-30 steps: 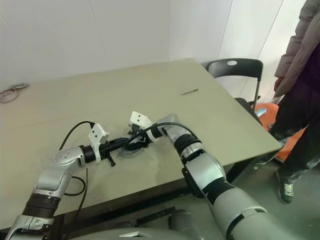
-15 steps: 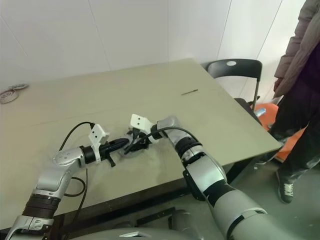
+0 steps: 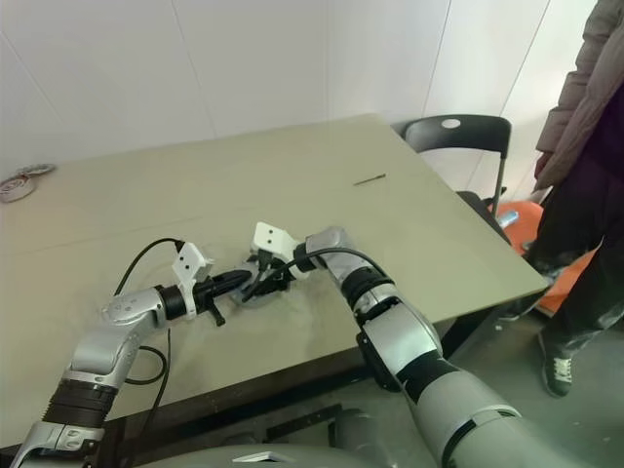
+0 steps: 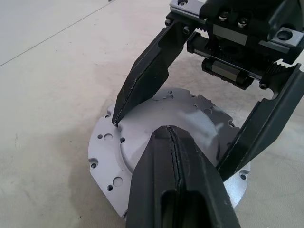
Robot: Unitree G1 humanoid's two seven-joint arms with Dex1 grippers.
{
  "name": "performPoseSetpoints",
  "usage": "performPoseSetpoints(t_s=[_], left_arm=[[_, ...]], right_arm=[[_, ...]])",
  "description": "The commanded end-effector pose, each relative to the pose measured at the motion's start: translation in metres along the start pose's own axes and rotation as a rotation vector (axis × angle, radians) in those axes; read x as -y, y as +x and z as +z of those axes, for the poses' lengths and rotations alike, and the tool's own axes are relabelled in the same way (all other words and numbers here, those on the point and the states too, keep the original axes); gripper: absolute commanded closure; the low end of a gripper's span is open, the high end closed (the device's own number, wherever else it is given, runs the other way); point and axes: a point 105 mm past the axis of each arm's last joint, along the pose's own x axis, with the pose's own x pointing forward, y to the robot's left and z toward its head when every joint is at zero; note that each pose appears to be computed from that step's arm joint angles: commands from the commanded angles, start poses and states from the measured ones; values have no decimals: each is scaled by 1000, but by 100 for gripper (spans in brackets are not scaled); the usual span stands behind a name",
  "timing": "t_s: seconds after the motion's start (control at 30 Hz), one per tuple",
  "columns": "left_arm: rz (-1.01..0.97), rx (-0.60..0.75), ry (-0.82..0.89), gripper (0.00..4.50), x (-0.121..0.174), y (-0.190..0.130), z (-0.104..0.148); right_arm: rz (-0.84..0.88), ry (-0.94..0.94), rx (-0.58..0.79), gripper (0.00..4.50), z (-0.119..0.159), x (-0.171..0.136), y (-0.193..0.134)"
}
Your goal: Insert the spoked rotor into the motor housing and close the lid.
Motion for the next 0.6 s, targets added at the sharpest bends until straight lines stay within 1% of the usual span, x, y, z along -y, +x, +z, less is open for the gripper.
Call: performPoseSetpoints(t_s=[0.03, 0.53, 0.6], left_arm=[[7, -55, -35, 450, 0, -3, -14], [1, -54, -38, 450, 0, -3, -14], [0, -52, -39, 450, 1, -3, -13]], right_arm=[[83, 96, -162, 126, -47, -22, 7], [58, 96, -145, 126, -44, -19, 7], [58, 99, -140, 54, -43, -19, 7]])
